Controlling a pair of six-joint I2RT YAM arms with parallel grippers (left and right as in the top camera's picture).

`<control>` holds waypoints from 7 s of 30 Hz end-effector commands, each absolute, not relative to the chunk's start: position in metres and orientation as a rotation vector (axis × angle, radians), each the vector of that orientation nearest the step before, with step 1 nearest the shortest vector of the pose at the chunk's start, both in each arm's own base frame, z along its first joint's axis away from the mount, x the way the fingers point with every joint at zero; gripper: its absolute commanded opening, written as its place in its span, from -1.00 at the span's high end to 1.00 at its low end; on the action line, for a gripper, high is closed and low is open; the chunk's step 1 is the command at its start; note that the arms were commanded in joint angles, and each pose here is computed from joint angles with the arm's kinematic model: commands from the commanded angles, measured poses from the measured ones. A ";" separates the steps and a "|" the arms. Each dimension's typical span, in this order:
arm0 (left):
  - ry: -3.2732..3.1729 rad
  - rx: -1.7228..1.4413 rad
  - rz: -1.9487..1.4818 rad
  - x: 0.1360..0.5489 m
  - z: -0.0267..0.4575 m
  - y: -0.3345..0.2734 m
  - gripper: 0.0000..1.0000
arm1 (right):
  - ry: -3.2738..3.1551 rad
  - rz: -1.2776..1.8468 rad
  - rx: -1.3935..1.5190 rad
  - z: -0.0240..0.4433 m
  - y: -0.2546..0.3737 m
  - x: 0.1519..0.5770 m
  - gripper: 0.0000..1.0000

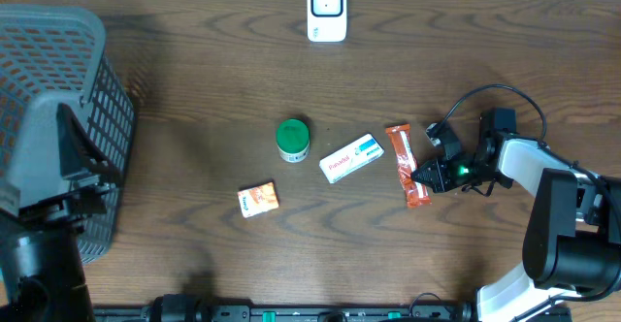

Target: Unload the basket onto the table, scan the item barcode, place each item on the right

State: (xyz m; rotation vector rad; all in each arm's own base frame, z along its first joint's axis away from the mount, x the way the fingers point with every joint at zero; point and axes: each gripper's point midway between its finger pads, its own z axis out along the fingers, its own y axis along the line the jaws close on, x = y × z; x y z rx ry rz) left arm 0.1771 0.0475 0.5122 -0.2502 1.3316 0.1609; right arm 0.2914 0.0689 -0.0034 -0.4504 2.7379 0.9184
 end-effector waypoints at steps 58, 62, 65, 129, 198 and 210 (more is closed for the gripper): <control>1.067 -0.629 0.010 0.176 0.447 0.086 -0.98 | 2.271 1.032 -0.917 0.206 0.171 0.171 0.98; 1.158 -0.635 0.041 0.197 0.407 0.087 -0.98 | 2.265 1.041 -0.948 0.205 0.175 0.167 0.98; 1.218 -0.569 0.073 0.213 0.382 0.081 -0.98 | 2.264 1.044 -0.955 0.205 0.176 0.166 0.98; 1.642 -0.104 -0.136 0.268 0.159 0.002 -0.98 | 2.222 0.808 -0.832 0.237 0.169 0.180 0.97; 2.065 -0.176 -0.073 0.239 0.059 0.009 -0.97 | 1.563 -1.151 -1.231 0.107 0.197 0.600 0.98; 2.065 -0.176 -0.072 0.239 0.059 0.009 -0.97 | 1.502 -1.226 -1.404 0.056 0.226 0.593 0.98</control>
